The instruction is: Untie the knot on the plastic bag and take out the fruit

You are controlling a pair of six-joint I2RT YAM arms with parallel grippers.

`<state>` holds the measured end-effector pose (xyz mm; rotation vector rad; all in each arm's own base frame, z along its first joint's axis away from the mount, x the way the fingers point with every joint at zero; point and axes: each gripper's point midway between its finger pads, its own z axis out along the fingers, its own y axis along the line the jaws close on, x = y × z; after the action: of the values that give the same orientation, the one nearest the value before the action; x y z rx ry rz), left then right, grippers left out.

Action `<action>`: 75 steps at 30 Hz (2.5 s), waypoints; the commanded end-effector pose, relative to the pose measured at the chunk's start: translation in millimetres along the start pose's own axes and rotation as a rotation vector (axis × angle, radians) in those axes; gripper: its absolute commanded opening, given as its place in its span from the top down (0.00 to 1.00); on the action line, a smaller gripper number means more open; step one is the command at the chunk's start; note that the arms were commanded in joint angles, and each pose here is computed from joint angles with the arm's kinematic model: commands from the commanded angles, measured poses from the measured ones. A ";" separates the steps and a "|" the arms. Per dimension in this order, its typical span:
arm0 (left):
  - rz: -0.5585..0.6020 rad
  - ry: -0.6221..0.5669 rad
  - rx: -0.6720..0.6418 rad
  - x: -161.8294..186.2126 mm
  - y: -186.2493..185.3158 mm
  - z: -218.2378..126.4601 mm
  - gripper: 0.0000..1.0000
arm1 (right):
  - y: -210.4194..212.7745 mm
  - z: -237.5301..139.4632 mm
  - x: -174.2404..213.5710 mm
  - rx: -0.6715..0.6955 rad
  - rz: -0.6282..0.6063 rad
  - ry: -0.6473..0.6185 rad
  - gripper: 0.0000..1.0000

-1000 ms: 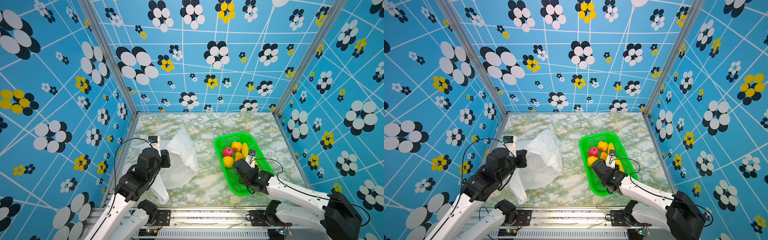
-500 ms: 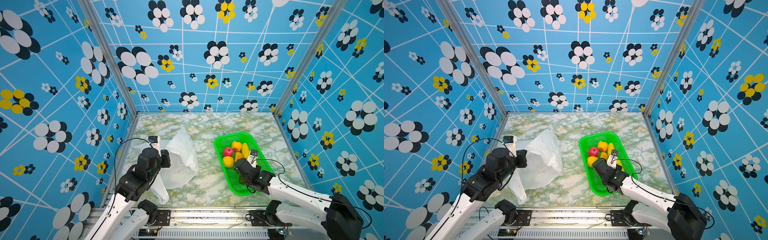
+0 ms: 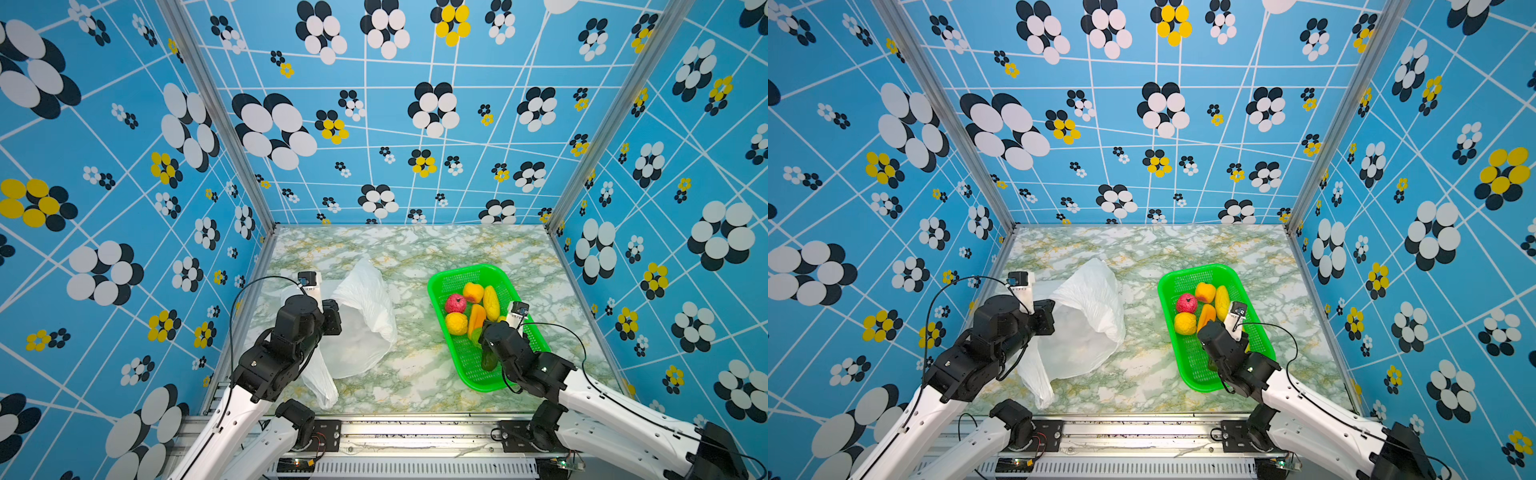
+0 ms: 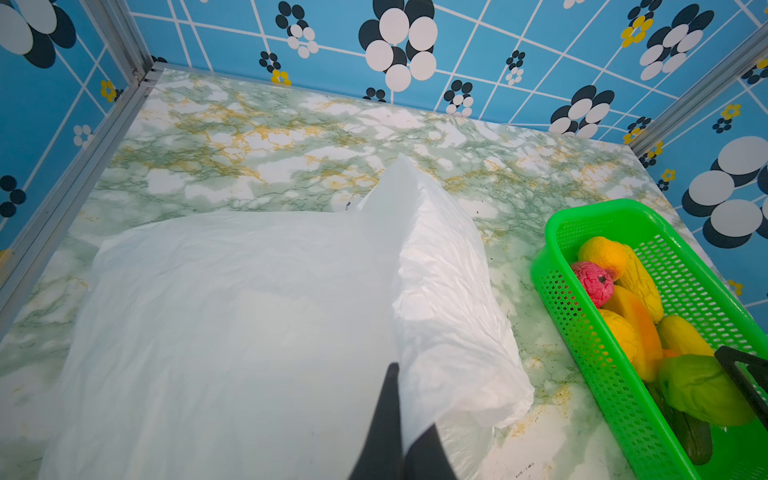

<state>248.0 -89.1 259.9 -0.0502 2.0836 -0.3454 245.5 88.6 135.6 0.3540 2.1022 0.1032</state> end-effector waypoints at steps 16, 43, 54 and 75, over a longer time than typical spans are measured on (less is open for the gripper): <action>-0.015 -0.093 0.071 -97.2 -28.7 16.8 1.00 | 13.4 -17.2 -37.5 -0.011 -0.061 -0.032 0.01; -0.092 0.035 0.071 -132.5 -7.8 155.0 1.00 | 115.7 -51.6 -92.8 -0.380 -0.086 0.018 0.01; -0.087 0.037 0.109 -129.0 -13.5 149.2 0.83 | 107.4 -68.3 -148.1 -0.335 -0.068 -0.196 0.01; -0.249 -0.392 -0.389 -92.6 115.5 -35.6 0.01 | -33.5 -10.7 -180.9 0.141 0.000 -0.374 0.01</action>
<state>294.0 11.7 344.9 -0.4166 1.7643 -0.2113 325.1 21.4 280.8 0.3767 1.7941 -0.0653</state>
